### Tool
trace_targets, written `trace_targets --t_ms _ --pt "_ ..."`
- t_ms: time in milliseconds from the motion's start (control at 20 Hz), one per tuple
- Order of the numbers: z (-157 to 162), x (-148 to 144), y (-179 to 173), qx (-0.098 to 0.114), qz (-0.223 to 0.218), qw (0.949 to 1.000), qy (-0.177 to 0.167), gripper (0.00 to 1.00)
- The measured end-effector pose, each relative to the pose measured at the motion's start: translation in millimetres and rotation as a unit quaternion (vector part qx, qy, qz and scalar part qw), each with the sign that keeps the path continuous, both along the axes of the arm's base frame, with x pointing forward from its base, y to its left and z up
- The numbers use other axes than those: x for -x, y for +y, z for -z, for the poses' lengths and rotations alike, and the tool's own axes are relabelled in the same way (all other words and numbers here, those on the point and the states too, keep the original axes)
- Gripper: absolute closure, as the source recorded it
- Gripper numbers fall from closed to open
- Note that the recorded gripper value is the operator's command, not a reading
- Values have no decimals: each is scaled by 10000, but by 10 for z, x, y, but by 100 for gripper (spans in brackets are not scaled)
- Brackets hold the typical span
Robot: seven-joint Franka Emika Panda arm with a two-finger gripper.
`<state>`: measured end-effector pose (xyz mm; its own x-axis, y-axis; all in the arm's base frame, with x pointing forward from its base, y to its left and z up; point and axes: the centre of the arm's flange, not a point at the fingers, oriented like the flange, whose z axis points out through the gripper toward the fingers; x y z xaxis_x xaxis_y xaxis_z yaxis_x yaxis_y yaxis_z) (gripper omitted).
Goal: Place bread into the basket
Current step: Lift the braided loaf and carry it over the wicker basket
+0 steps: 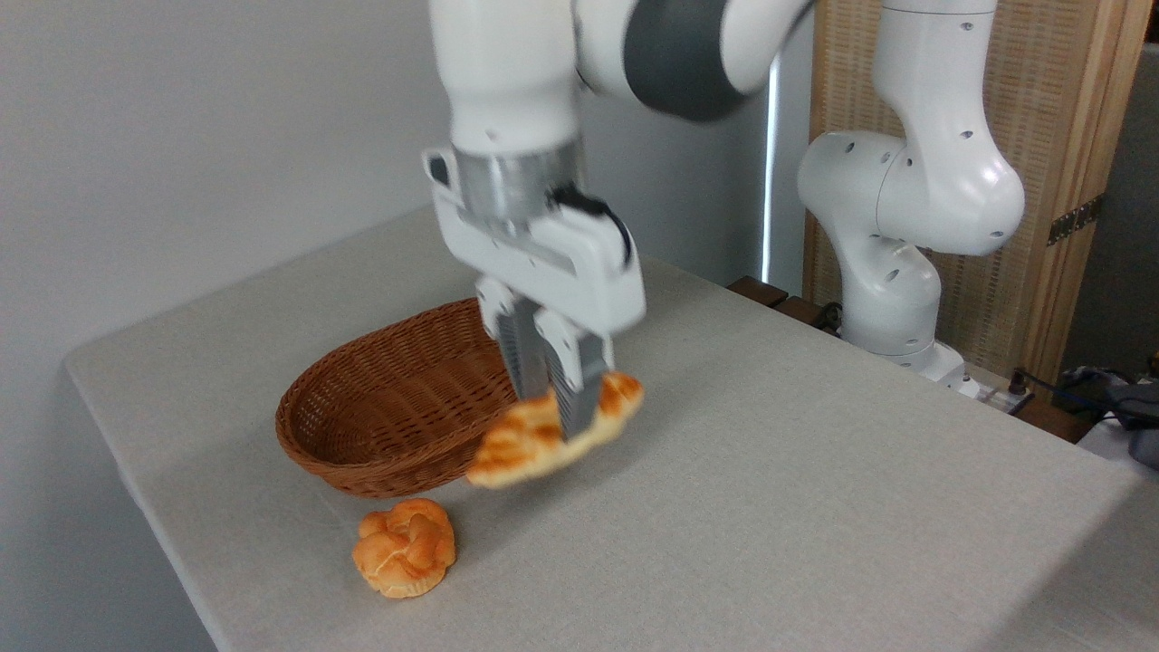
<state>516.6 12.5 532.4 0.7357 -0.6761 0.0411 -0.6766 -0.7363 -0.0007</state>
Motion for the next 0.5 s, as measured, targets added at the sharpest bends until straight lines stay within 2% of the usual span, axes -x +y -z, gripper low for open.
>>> trace_targets --t_ms 100,250,500 --pt "-201 -16 -309 114 -157 9998 -44 52" --pt "-291 -16 -833 234 -250 9994 -78 52" --pt "-33 -129 -1592 269 -280 9990 200 51"
